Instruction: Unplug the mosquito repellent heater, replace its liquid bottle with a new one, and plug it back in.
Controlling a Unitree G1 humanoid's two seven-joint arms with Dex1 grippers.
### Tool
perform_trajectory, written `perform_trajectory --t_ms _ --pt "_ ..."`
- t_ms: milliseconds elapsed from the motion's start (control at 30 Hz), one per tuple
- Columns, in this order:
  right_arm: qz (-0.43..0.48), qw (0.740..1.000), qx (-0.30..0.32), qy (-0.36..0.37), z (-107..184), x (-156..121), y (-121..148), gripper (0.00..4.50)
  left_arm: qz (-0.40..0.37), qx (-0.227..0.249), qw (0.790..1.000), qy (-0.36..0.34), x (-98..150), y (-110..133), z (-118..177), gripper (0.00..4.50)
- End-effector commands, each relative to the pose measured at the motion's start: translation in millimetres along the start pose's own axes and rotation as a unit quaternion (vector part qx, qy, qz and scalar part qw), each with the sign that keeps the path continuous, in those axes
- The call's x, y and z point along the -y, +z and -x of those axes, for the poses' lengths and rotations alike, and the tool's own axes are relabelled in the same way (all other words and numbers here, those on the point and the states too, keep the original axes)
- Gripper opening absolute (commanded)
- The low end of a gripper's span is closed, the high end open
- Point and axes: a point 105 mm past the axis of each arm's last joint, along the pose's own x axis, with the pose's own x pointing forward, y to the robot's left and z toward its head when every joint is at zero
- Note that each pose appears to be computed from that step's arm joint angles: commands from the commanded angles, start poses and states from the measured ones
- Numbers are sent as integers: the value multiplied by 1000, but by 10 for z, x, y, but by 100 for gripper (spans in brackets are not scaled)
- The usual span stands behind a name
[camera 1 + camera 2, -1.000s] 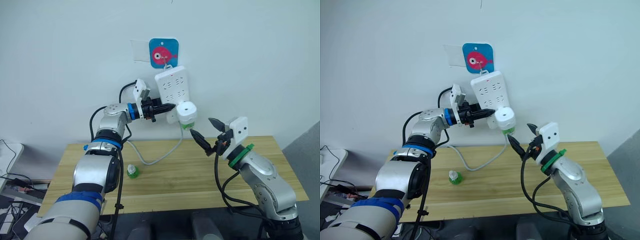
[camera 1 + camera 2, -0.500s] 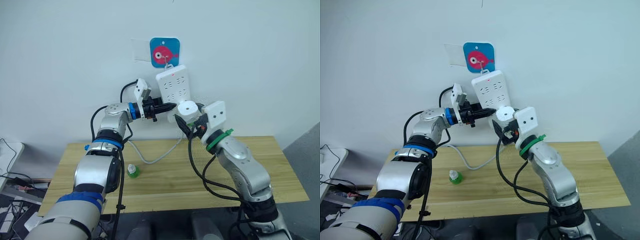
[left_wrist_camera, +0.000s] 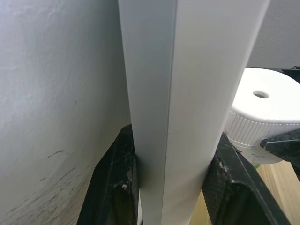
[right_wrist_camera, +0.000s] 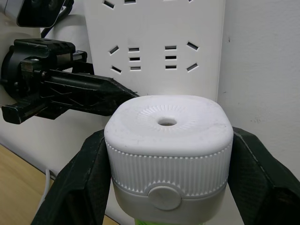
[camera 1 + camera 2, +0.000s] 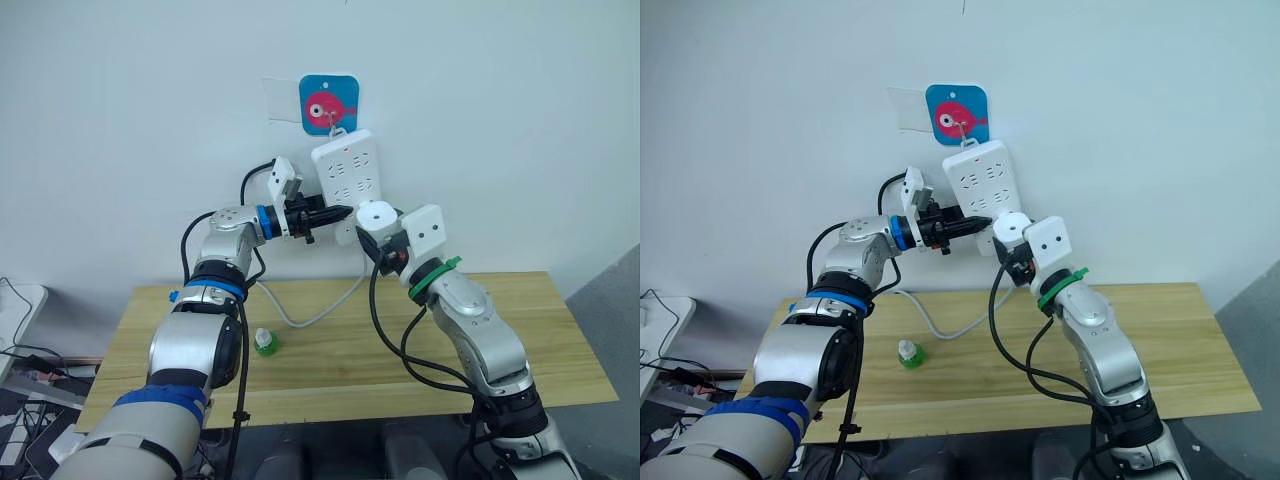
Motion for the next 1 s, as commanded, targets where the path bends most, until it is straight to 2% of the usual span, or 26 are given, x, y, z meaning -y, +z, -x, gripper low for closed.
perform_trajectory --t_ms 33,233,467,500,533,767,900,1000 --pt "6 999 37 20 158 -46 175 296 -29 9 999 11 -28 135 -34 131" --pt "13 1000 25 8 413 4 177 296 -33 8 999 19 -54 130 -9 131" --pt "-11 999 30 -40 461 236 224 296 -31 6 999 30 -83 99 65 131" --pt "-21 998 29 -47 467 285 209 296 -30 5 999 31 -84 79 97 207" --pt "-35 997 28 -57 476 337 194 296 -30 3 999 32 -84 58 130 227" --pt "-125 987 11 -97 553 600 51 296 -33 -20 997 63 -99 -101 555 449" --pt "-240 961 -2 -139 582 743 -142 296 -56 -49 995 66 70 -201 880 449" --pt "-358 918 -4 -174 590 882 -290 296 -108 -43 992 45 385 -161 861 449"
